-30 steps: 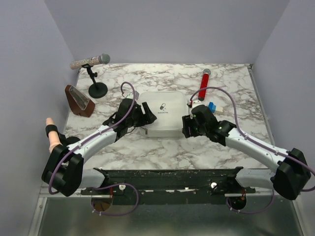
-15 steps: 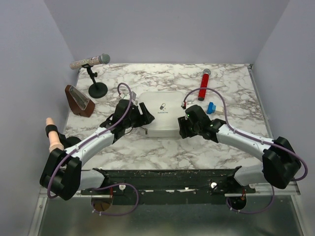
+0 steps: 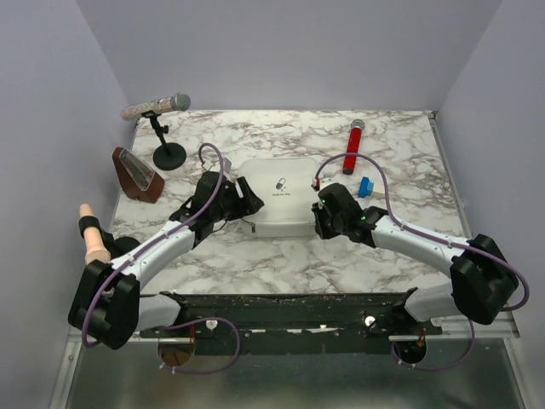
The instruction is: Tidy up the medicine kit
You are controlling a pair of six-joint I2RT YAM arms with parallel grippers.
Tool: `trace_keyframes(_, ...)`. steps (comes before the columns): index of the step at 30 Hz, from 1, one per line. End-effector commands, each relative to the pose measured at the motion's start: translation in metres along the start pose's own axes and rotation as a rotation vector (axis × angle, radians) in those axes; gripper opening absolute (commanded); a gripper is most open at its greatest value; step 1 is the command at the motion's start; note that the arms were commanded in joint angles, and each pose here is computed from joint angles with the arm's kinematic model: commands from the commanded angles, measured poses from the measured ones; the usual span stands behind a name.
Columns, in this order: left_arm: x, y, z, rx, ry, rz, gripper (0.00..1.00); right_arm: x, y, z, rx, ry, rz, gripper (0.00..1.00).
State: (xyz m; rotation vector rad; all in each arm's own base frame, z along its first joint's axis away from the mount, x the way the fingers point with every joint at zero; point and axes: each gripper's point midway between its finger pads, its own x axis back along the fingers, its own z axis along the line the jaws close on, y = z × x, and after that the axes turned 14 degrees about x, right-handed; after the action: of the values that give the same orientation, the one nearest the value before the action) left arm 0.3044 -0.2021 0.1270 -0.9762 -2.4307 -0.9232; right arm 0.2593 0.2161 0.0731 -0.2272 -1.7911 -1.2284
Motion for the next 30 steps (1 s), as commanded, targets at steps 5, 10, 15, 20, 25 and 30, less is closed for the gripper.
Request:
trace_keyframes(5,0.01,-0.01,0.031,0.026,0.106,0.034,0.77,0.005,0.009,-0.005,-0.002,-0.024,-0.047,0.03)
trace_keyframes(10,0.024,-0.016,0.009,0.134,0.021,0.045,0.88,0.008,0.006,0.001,-0.012,0.009,-0.044,0.01)
trace_keyframes(15,0.041,-0.037,0.007,0.204,0.008,0.056,0.99,0.01,0.0,0.017,-0.033,0.075,-0.039,0.01)
trace_keyframes(20,0.047,-0.056,0.023,0.255,0.035,0.073,0.99,0.01,0.001,0.043,0.007,0.12,-0.028,0.01)
trace_keyframes(25,0.048,-0.065,0.042,0.294,0.096,0.076,0.99,0.008,0.01,0.061,0.033,0.145,-0.024,0.01)
trace_keyframes(30,0.039,-0.052,0.029,0.324,-0.004,0.002,0.99,0.01,0.02,0.069,0.053,0.165,-0.044,0.01)
